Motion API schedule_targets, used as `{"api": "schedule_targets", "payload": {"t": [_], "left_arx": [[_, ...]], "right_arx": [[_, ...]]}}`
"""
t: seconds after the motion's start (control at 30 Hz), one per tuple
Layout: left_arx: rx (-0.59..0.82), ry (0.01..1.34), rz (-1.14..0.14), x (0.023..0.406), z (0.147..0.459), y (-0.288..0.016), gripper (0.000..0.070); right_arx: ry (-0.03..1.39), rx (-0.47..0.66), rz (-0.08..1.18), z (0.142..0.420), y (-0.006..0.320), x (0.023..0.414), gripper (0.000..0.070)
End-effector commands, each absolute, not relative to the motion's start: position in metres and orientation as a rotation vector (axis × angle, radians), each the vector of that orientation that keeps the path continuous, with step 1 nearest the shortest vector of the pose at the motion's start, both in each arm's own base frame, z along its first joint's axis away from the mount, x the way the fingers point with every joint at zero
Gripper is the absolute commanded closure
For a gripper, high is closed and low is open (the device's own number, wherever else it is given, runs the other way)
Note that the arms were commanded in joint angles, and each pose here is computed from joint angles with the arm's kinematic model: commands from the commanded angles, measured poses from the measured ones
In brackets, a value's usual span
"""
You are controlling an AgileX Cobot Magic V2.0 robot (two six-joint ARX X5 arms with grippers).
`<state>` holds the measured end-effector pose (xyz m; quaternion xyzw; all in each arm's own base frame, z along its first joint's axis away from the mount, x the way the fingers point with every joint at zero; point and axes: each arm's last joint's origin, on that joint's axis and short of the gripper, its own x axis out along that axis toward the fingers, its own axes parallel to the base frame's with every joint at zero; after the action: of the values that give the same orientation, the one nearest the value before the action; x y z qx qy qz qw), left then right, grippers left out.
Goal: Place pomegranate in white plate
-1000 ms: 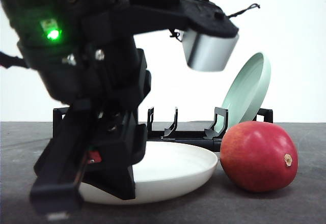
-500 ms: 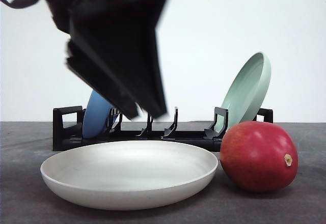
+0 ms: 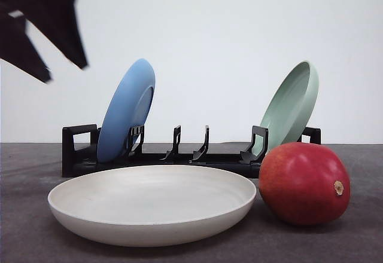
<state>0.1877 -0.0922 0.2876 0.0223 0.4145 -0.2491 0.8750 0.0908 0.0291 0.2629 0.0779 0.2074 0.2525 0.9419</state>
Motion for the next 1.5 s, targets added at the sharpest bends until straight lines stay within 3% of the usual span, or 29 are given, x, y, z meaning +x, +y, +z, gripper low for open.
{"api": "schedule_targets", "payload": {"t": [0.0, 0.17, 0.4, 0.5, 0.67, 0.87, 1.17, 1.23, 1.33, 1.47], "left_arx": [[0.019, 0.813, -0.507, 0.185, 0.292, -0.088, 0.0307], [-0.011, 0.614, -0.46, 0.167, 0.293, -0.072, 0.0306], [0.011, 0.498, -0.306, 0.143, 0.274, -0.056, 0.0303], [0.013, 0.494, -0.278, 0.136, 0.266, -0.052, 0.0303], [-0.004, 0.497, -0.273, 0.132, 0.266, -0.051, 0.0304], [-0.006, 0.5, -0.273, 0.132, 0.266, -0.051, 0.0305], [-0.006, 0.501, -0.272, 0.132, 0.266, -0.051, 0.0305], [-0.006, 0.5, -0.272, 0.132, 0.266, -0.051, 0.0305], [-0.006, 0.501, -0.272, 0.132, 0.266, -0.051, 0.0305], [-0.006, 0.501, -0.272, 0.132, 0.266, -0.051, 0.0305]], "right_arx": [[0.405, 0.168, 0.52, 0.268, 0.029, 0.09, 0.0359], [0.427, 0.17, 0.526, 0.267, 0.029, 0.089, 0.0358], [0.468, 0.192, 0.606, 0.264, 0.031, 0.087, 0.035], [0.51, 0.278, 0.641, 0.264, 0.033, 0.088, 0.035], [0.704, 0.409, 0.615, 0.257, 0.039, 0.098, 0.035], [0.846, 0.35, 0.565, 0.258, 0.052, 0.115, 0.035], [0.967, 0.13, 0.529, 0.265, 0.096, 0.146, 0.0349], [0.984, 0.079, 0.529, 0.265, 0.108, 0.151, 0.0319], [1.007, 0.016, 0.536, 0.26, 0.124, 0.158, 0.0188], [1.046, -0.029, 0.537, 0.247, 0.137, 0.167, 0.0149]]}}
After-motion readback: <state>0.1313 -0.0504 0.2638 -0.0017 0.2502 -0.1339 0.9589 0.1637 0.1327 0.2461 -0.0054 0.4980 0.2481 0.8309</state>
